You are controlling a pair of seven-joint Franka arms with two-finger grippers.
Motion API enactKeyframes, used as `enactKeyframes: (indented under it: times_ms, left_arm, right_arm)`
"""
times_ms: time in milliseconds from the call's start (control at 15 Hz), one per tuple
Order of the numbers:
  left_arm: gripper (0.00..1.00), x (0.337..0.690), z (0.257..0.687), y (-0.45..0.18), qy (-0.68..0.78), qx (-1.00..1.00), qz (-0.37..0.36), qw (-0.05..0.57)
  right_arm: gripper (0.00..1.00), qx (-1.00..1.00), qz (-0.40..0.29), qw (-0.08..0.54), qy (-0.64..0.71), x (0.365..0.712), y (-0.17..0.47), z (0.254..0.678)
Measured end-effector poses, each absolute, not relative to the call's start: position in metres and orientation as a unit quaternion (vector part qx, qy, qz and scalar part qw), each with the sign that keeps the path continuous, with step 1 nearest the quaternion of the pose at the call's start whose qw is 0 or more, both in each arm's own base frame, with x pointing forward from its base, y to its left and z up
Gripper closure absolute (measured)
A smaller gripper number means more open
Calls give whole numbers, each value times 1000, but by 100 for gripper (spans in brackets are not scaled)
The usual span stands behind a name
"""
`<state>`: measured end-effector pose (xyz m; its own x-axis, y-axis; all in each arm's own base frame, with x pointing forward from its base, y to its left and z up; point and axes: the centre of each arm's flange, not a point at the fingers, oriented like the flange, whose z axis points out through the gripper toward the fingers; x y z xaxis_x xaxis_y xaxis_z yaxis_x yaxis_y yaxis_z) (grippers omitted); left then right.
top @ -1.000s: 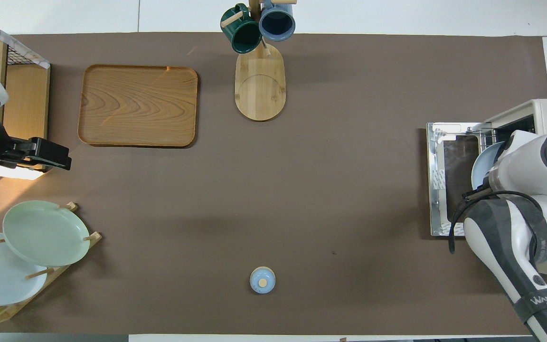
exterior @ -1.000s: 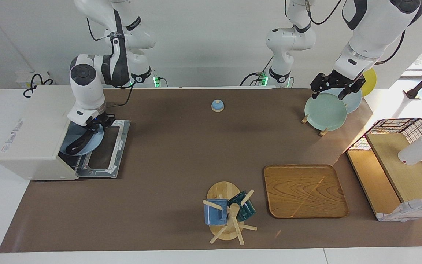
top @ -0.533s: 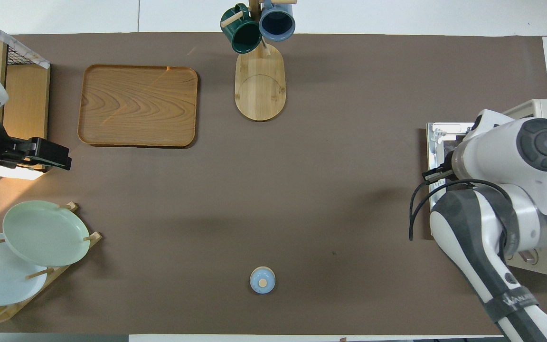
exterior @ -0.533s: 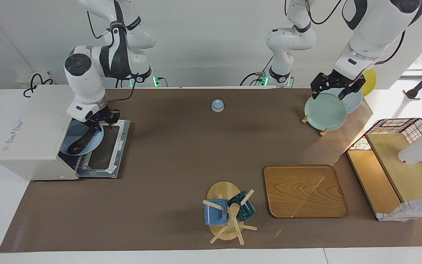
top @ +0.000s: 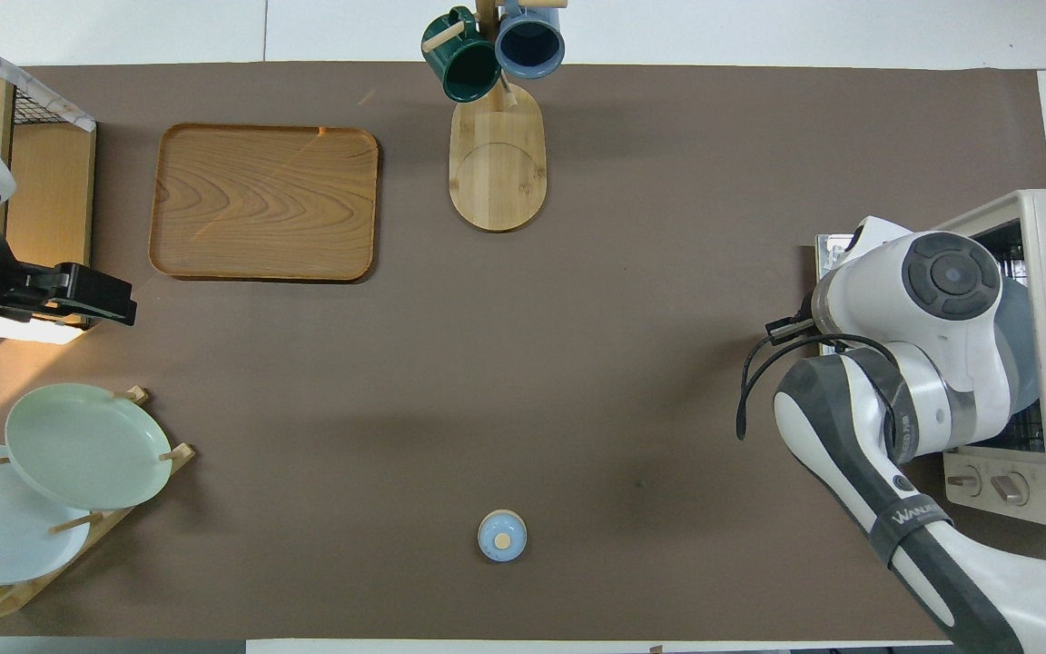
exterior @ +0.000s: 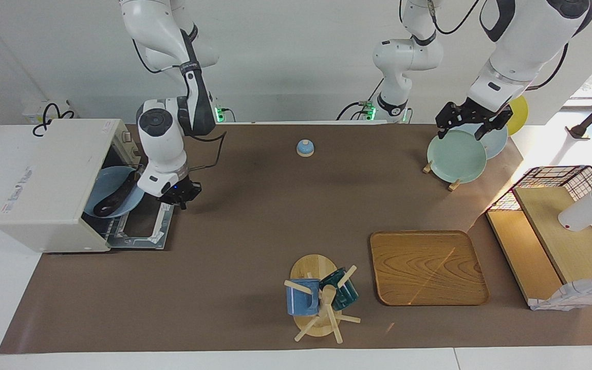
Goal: Put eggplant into oven
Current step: 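Push the oven door shut with the right gripper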
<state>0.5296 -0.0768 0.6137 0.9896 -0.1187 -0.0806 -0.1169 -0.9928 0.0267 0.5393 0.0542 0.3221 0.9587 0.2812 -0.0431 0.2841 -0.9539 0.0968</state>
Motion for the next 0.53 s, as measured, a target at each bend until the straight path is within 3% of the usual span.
enactKeyframes:
  times_ms: [533]
  left_arm:
    - [0, 530, 614, -77, -59, 997, -41, 11]
  right_arm:
    - [99, 977, -39, 97, 185, 536, 48, 298]
